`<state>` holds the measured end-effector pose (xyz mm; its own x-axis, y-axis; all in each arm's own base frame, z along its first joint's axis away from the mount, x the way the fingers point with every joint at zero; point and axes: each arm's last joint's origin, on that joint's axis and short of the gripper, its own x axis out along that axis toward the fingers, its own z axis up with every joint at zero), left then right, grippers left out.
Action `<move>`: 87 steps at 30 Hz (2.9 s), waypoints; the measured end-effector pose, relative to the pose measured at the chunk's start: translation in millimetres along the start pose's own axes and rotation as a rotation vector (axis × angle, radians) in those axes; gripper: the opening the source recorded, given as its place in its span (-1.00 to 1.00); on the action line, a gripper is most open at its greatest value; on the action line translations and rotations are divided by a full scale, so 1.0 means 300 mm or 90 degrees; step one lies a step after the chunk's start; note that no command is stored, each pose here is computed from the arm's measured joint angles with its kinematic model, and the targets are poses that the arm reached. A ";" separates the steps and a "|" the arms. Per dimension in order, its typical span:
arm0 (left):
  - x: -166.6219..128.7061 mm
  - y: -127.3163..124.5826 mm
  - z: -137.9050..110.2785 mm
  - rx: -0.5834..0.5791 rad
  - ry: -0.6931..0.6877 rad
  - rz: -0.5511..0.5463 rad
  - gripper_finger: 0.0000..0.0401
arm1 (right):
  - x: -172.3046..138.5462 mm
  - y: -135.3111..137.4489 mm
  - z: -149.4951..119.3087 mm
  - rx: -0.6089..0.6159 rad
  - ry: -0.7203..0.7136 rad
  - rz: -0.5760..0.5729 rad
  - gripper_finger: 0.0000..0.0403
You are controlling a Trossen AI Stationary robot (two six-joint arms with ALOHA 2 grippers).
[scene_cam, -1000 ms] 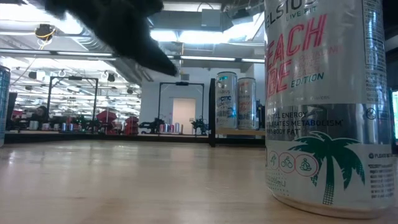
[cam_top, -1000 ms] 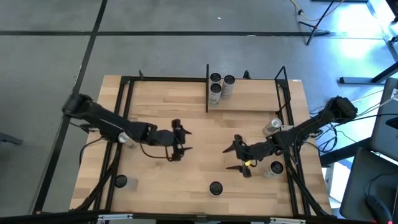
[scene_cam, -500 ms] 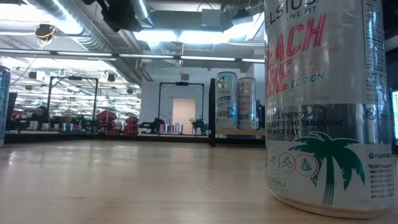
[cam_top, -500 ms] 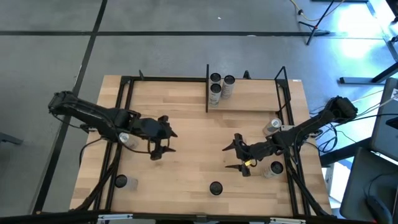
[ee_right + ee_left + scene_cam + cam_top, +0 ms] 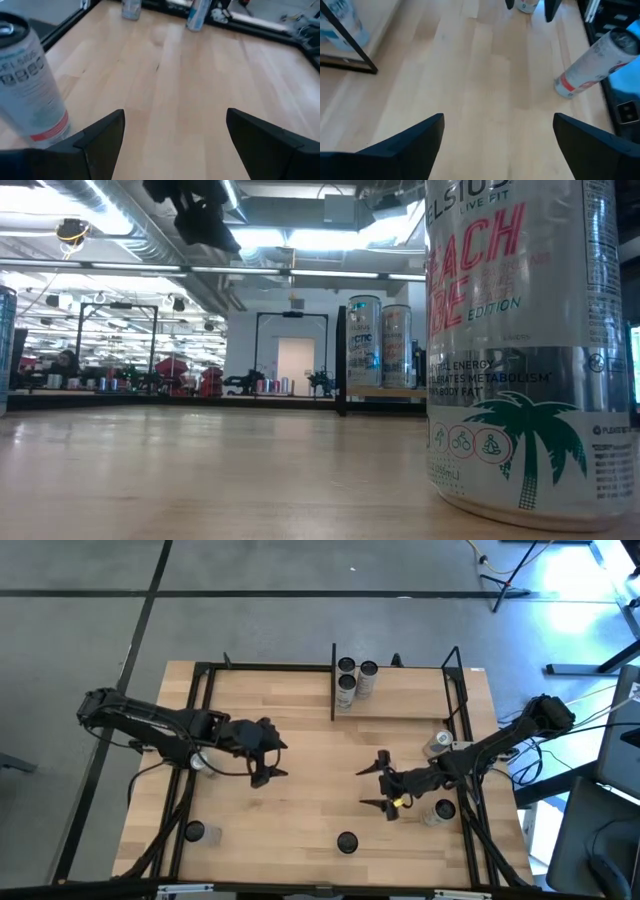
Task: Place canned beverage on shelf
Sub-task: Put the white-yellow soda can aligned with the other white-yellow soda can on the shelf
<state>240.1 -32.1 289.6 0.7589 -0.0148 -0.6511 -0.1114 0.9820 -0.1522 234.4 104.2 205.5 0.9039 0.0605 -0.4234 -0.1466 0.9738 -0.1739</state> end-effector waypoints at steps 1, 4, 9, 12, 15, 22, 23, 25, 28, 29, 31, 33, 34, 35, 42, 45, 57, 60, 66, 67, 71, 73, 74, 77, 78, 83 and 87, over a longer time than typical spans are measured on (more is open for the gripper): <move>0.001 0.003 0.001 0.007 -0.001 0.005 0.80 | 0.000 0.000 0.003 -0.003 -0.007 -0.002 0.65; 0.001 0.002 0.008 0.012 -0.016 0.008 0.79 | 0.000 -0.001 0.015 0.003 -0.028 -0.003 0.65; -0.005 -0.021 0.004 -0.026 0.004 -0.045 0.79 | -0.004 -0.002 0.048 0.026 -0.091 -0.005 0.65; -0.045 -0.058 0.005 -0.032 0.052 -0.044 0.79 | -0.008 -0.004 0.072 0.041 -0.138 -0.004 0.65; -0.097 -0.106 -0.004 -0.046 0.102 -0.029 0.78 | -0.013 -0.006 0.093 0.056 -0.178 -0.002 0.65; -0.175 -0.191 -0.100 -0.135 0.238 0.023 0.78 | -0.011 -0.006 0.153 0.061 -0.222 -0.005 0.65; -0.186 -0.205 -0.118 -0.146 0.256 0.029 0.78 | -0.007 -0.005 0.168 0.055 -0.227 -0.007 0.65; -0.207 -0.234 -0.150 -0.167 0.282 0.034 0.78 | 0.007 -0.001 0.195 0.031 -0.234 -0.012 0.65; -0.239 -0.280 -0.191 -0.205 0.305 0.032 0.78 | 0.035 0.009 0.235 0.003 -0.240 -0.018 0.65; -0.251 -0.294 -0.205 -0.218 0.313 0.031 0.78 | 0.044 0.012 0.249 -0.001 -0.243 -0.020 0.65; -0.275 -0.323 -0.234 -0.240 0.327 0.028 0.78 | 0.064 0.019 0.272 -0.005 -0.246 -0.021 0.65; -0.300 -0.341 -0.264 -0.253 0.345 0.036 0.78 | 0.083 0.025 0.292 -0.010 -0.247 -0.022 0.65; -0.310 -0.349 -0.275 -0.258 0.352 0.037 0.78 | 0.092 0.029 0.297 -0.011 -0.245 -0.022 0.65; -0.319 -0.355 -0.285 -0.260 0.356 0.038 0.78 | 0.102 0.032 0.301 -0.011 -0.244 -0.022 0.65; -0.365 -0.392 -0.334 -0.227 0.359 0.018 0.78 | 0.154 0.052 0.284 0.008 -0.222 -0.014 0.65; -0.372 -0.405 -0.350 -0.218 0.365 0.017 0.78 | 0.164 0.056 0.277 0.020 -0.216 -0.012 0.65; -0.335 -0.486 -0.432 -0.161 0.406 0.055 0.78 | 0.168 0.057 0.274 0.022 -0.214 -0.011 0.65; -0.329 -0.495 -0.435 -0.162 0.413 0.052 0.78 | 0.168 0.057 0.274 0.021 -0.213 -0.011 0.65; -0.329 -0.492 -0.434 -0.144 0.410 0.052 0.78 | 0.168 0.057 0.273 0.020 -0.213 -0.011 0.65; -0.328 -0.490 -0.433 -0.144 0.409 0.055 0.78 | 0.168 0.057 0.273 0.020 -0.213 -0.011 0.65; -0.327 -0.480 -0.424 -0.131 0.408 0.051 0.78 | 0.168 0.057 0.274 0.020 -0.213 -0.011 0.65; -0.334 -0.470 -0.415 -0.135 0.405 0.046 0.78 | 0.168 0.057 0.273 0.019 -0.213 -0.011 0.65; -0.340 -0.464 -0.411 -0.137 0.401 0.043 0.78 | 0.168 0.057 0.274 0.020 -0.213 -0.011 0.65; -0.355 -0.452 -0.400 -0.147 0.394 0.029 0.78 | 0.168 0.057 0.274 0.020 -0.213 -0.011 0.65; -0.360 -0.448 -0.397 -0.152 0.391 0.025 0.78 | 0.168 0.057 0.274 0.019 -0.213 -0.011 0.65; -0.368 -0.470 -0.393 -0.157 0.373 -0.024 0.78 | 0.168 0.057 0.272 0.019 -0.209 -0.011 0.65; -0.353 -0.492 -0.410 -0.133 0.378 -0.022 0.78 | 0.174 0.059 0.267 0.018 -0.205 -0.010 0.65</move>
<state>97.2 -198.6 289.4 0.2847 -0.2062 -0.9362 -0.2621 0.9227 -0.2829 311.1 142.2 251.5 0.9875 0.1068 -0.1162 -0.1240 0.9805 -0.1523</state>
